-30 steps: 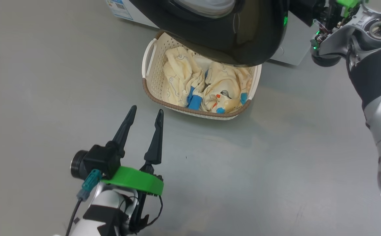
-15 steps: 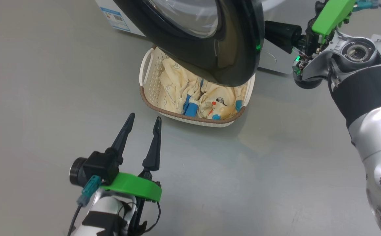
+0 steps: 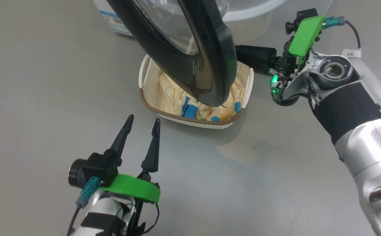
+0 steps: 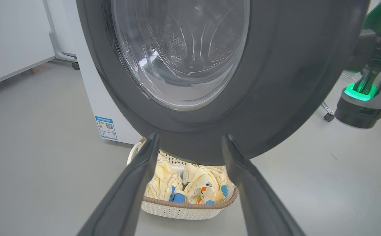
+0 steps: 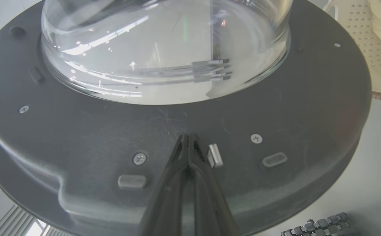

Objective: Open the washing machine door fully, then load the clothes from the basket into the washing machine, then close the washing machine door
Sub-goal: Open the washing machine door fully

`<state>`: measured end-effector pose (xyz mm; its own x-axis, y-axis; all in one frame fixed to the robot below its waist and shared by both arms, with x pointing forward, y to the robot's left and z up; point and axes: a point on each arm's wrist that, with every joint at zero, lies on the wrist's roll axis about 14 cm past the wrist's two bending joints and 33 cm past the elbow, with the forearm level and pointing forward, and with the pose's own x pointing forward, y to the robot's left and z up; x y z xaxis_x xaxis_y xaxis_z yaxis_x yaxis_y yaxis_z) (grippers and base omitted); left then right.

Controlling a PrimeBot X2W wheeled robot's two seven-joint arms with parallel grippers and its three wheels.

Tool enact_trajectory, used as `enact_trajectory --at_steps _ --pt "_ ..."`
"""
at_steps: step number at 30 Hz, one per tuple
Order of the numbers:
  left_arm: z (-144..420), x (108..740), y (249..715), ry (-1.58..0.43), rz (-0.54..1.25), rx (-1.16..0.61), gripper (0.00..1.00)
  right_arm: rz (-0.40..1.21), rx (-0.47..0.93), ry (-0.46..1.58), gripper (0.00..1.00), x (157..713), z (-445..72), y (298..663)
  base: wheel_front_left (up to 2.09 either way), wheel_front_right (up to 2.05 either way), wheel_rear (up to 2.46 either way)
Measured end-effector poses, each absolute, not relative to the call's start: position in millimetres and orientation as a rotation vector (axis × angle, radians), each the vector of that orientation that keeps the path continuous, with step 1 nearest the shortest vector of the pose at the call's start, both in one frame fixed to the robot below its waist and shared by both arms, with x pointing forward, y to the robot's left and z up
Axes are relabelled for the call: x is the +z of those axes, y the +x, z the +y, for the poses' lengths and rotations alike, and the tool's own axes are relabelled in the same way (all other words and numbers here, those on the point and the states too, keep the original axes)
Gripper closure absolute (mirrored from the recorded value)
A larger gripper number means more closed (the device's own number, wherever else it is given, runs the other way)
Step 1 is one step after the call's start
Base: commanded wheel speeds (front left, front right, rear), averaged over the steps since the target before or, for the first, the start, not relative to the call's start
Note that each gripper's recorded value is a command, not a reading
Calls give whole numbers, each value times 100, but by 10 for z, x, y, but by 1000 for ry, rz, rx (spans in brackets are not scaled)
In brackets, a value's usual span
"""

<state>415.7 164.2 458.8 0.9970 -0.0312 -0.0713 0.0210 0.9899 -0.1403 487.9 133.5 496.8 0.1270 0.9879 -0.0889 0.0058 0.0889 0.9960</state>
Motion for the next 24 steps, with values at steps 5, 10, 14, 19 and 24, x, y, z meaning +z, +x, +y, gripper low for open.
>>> enact_trajectory --at_steps 5,10,14,19,24 --pt "1654 4598 4155 -140 71 -23 0 1184 1121 1165 100 5031 1461 4706 0 0 0" --pt "1658 4612 4152 -140 67 -22 0 1218 1175 1143 100 5050 1566 4510 0 0 0" --pt "1662 4622 4149 -140 64 -21 0 1239 1209 1129 100 5075 1631 4389 0 0 0" --pt "1668 4635 4142 -139 61 -19 0 1248 1236 1123 100 5113 1694 4294 0 0 0" --pt "1678 4639 4129 -139 60 -15 0 1267 1261 1101 100 5120 1747 4192 0 0 0"
